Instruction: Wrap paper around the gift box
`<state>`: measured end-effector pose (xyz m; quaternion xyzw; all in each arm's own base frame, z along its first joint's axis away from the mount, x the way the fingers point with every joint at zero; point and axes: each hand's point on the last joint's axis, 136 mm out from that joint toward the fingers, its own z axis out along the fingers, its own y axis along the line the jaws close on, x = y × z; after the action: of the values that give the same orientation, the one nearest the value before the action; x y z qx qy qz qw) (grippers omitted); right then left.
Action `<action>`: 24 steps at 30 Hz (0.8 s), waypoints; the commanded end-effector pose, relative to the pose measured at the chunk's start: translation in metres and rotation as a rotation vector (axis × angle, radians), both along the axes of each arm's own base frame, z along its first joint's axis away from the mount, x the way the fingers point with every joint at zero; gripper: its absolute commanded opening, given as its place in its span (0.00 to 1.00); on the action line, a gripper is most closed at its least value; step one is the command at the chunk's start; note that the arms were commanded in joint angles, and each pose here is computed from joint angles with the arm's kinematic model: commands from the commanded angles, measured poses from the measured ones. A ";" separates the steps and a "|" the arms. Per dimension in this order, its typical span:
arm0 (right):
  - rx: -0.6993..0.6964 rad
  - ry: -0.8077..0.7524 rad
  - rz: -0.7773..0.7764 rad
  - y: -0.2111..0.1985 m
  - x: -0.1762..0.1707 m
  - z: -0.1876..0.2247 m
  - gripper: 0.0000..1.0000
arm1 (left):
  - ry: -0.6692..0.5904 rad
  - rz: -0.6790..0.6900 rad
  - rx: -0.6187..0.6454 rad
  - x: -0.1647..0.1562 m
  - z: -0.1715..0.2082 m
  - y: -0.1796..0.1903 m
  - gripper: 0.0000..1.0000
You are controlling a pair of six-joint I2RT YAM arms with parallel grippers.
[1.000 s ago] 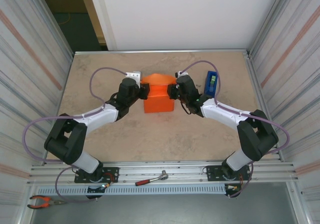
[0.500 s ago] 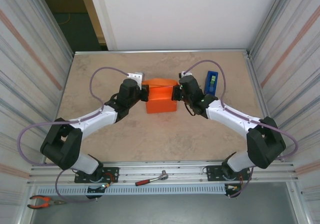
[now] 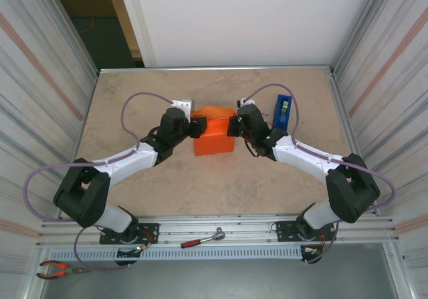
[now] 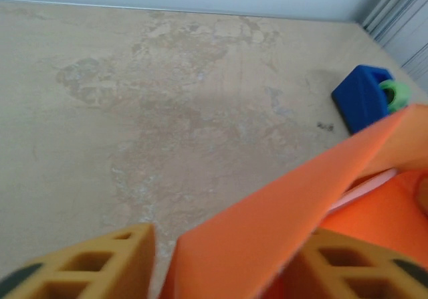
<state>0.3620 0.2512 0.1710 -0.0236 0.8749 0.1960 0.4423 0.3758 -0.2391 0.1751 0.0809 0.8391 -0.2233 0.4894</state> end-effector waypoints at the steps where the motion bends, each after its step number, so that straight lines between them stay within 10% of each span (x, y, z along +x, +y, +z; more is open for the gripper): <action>1: -0.004 0.060 0.033 0.007 -0.013 -0.021 0.05 | -0.070 0.017 -0.105 0.000 0.041 0.011 0.67; 16: -0.002 0.057 0.029 0.005 -0.013 -0.020 0.05 | -0.080 0.164 -0.177 -0.039 0.032 0.041 0.82; 24: -0.005 0.062 0.027 0.004 -0.014 -0.022 0.05 | -0.061 0.081 -0.201 -0.038 0.034 0.012 0.44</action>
<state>0.3608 0.2546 0.1714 -0.0252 0.8720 0.2023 0.4450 0.3311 -0.2184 0.1900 0.0064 0.8156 -0.2674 0.5131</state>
